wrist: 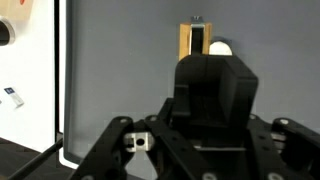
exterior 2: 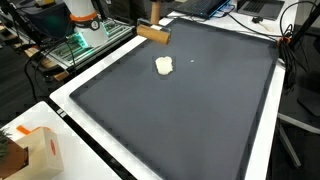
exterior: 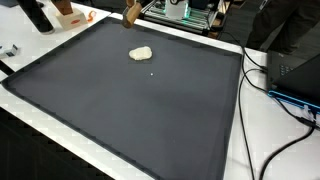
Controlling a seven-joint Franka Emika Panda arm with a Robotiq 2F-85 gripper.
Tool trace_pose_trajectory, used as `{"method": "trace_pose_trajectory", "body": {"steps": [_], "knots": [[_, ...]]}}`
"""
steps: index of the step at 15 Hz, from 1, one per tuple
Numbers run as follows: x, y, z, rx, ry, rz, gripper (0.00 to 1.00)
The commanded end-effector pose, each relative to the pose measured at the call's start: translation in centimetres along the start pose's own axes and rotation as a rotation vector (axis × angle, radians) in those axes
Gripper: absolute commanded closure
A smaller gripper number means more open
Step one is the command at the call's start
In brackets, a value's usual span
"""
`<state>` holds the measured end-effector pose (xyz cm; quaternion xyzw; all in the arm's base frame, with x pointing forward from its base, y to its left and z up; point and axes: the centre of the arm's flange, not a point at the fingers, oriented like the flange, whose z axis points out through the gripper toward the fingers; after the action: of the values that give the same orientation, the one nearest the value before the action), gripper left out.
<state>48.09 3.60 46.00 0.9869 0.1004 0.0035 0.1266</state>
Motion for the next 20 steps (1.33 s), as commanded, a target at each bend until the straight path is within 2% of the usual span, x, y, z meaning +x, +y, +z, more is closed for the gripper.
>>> {"method": "trace_pose_trajectory", "body": {"steps": [1, 7, 12, 13, 19, 20], "knots": [[-1.7, -0.1, -2.7, 0.047, 0.071, -0.11, 0.76], [-2.6, -1.2, -5.2, 0.054, 0.159, -0.347, 0.76], [-3.3, -2.3, -6.3, 0.02, 0.21, -0.499, 0.76], [-1.8, -2.1, -5.9, 0.015, 0.171, -0.457, 0.51], [-2.2, -2.5, -6.1, 0.01, 0.181, -0.487, 0.51], [-2.2, -2.5, -6.1, 0.01, 0.182, -0.487, 0.76]]}}
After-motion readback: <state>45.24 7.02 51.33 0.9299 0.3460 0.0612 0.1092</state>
